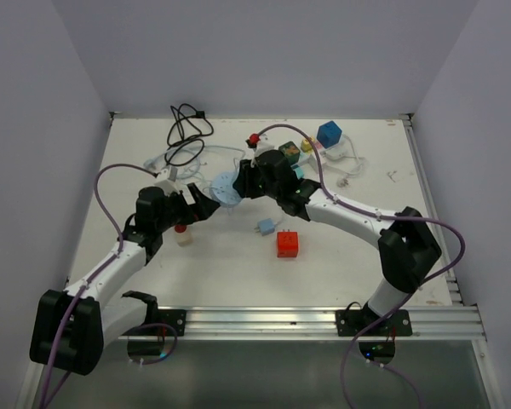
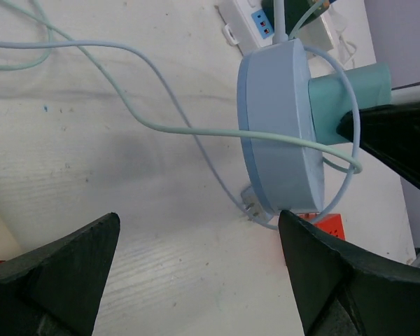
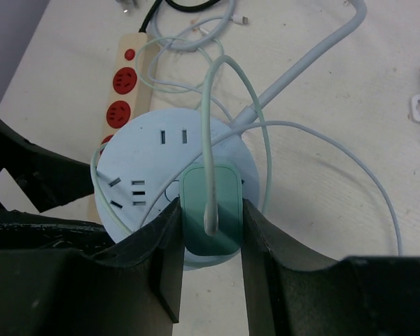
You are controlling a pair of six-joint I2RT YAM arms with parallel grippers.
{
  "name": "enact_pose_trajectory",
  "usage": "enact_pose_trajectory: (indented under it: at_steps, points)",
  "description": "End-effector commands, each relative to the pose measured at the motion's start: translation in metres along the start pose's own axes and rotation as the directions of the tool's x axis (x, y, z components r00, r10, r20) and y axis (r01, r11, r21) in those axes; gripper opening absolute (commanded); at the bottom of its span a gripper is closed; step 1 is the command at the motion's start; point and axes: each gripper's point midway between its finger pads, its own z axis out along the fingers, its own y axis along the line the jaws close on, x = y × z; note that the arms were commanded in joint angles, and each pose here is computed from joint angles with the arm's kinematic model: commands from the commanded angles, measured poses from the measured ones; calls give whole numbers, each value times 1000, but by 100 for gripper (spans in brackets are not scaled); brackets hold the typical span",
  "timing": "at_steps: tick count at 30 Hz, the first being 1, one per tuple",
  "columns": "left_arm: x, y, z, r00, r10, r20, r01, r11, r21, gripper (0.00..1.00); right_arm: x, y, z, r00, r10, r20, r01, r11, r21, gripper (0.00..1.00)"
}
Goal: Pull the plug off the socket
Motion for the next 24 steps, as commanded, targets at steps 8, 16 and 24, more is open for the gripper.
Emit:
enact_pose_trajectory:
  at_steps: [8, 16, 24]
  points:
    - [-32, -53, -14, 986, -50, 158, 9, 968, 251, 98, -22, 41, -24, 981, 129, 145, -106, 982, -156, 0]
    - [-7, -34, 2, 994, -84, 71, 67, 975, 214, 90, -28, 52, -33, 967, 197, 162, -160, 963, -215, 0]
    - [-5, -33, 5, 994, -75, 75, 58, 976, 212, 61, -29, 70, -38, 957, 236, 170, -183, 943, -277, 0]
